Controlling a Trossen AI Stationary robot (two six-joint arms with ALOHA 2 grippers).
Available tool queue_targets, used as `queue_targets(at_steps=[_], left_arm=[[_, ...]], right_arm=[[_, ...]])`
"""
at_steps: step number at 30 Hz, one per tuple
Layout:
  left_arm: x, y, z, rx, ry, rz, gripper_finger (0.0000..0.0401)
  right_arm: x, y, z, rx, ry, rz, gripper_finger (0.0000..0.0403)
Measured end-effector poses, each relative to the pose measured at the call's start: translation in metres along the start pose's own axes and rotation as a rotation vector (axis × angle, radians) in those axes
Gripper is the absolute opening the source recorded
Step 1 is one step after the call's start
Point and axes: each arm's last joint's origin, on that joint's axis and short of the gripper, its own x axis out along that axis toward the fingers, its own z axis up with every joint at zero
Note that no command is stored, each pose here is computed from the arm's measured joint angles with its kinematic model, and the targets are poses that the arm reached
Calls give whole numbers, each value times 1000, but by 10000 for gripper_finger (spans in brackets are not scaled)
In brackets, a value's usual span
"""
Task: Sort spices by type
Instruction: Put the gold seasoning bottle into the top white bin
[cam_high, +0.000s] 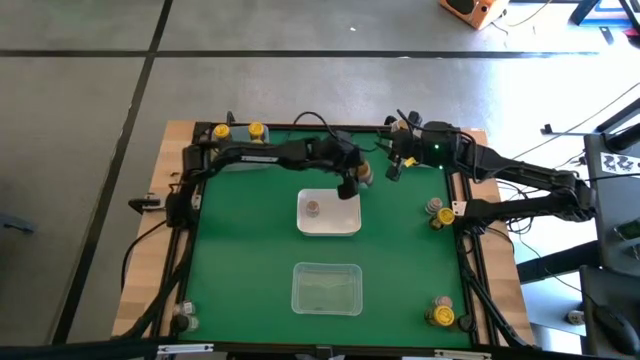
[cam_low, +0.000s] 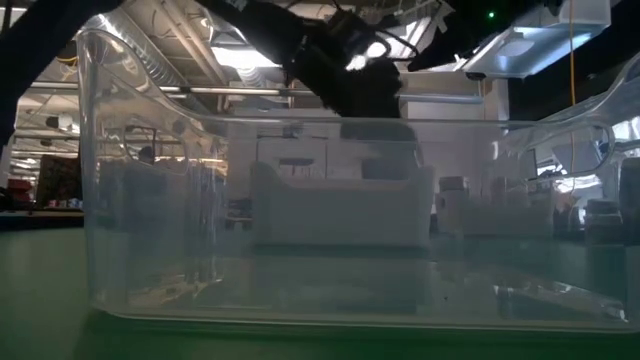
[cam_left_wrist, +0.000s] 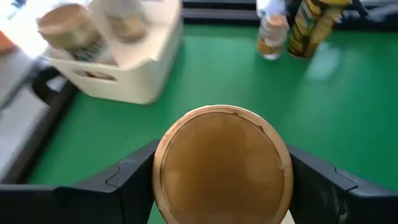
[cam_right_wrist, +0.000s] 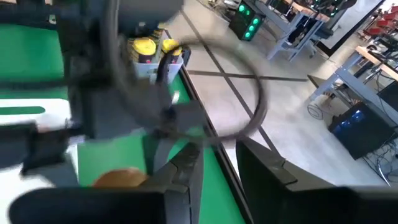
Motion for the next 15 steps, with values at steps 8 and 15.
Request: queue_targets(at_steps=[8,15], left_arm=[[13,-4,-17,-8,105,-26,280],[13,-5,-19,-10,112,-28,280]], right_arm=[[2,1,-3,-6,36,5,95],[8,3,-6,-11,58,20,95]])
